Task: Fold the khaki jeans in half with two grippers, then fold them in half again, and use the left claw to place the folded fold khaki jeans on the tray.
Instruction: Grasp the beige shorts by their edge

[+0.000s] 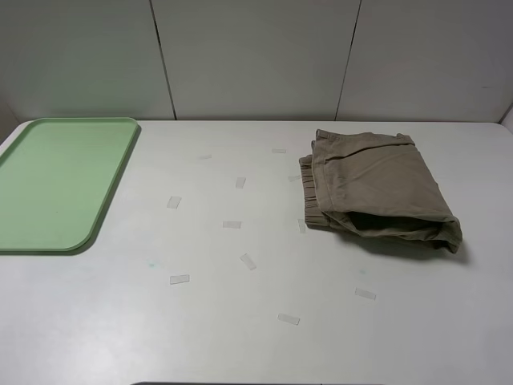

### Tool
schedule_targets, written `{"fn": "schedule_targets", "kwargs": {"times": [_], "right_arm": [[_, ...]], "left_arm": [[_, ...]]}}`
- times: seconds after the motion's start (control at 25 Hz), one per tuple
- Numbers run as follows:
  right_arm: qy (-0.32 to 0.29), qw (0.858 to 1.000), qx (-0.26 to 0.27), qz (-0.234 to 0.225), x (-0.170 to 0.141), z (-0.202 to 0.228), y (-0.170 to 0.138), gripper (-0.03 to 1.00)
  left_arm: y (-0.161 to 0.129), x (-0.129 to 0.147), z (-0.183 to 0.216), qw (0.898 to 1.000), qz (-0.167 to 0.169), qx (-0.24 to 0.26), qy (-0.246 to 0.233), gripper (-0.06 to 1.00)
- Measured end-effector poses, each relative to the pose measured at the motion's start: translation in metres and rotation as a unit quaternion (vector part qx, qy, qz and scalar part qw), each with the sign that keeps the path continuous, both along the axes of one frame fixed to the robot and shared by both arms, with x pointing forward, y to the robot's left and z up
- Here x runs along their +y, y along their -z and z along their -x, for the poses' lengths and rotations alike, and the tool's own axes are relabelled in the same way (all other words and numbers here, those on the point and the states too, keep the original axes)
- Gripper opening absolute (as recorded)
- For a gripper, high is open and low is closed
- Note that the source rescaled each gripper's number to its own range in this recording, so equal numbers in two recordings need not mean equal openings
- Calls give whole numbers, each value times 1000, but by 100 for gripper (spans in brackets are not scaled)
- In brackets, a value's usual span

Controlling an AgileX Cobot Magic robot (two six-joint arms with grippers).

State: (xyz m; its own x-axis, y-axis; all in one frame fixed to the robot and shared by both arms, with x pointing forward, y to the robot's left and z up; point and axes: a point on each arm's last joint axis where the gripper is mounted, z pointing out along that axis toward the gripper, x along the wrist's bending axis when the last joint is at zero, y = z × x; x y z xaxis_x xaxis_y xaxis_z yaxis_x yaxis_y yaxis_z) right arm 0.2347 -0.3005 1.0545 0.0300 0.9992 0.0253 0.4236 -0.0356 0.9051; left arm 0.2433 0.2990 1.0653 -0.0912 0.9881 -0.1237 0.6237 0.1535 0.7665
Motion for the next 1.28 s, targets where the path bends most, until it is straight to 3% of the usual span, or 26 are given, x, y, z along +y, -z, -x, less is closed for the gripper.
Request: {"fn": "schedule_targets", "kwargs": {"times": [0.28, 0.6, 0.76, 0.92, 1.28], "right_arm": [[0, 1000, 0, 0, 0, 0, 0, 100], [0, 1000, 0, 0, 0, 0, 0, 100], [0, 1000, 0, 0, 0, 0, 0, 100], [0, 1000, 0, 0, 0, 0, 0, 100], [0, 1000, 0, 0, 0, 0, 0, 100]], "left_arm": [[-18, -9, -69, 993, 50, 102, 37, 100], [2, -22, -168, 972, 106, 181, 108, 100], [19, -39, -214, 966, 107, 192, 139, 100], [36, -78, -255, 960, 102, 192, 178, 100], [81, -211, -318, 938, 135, 214, 238, 100]]}}
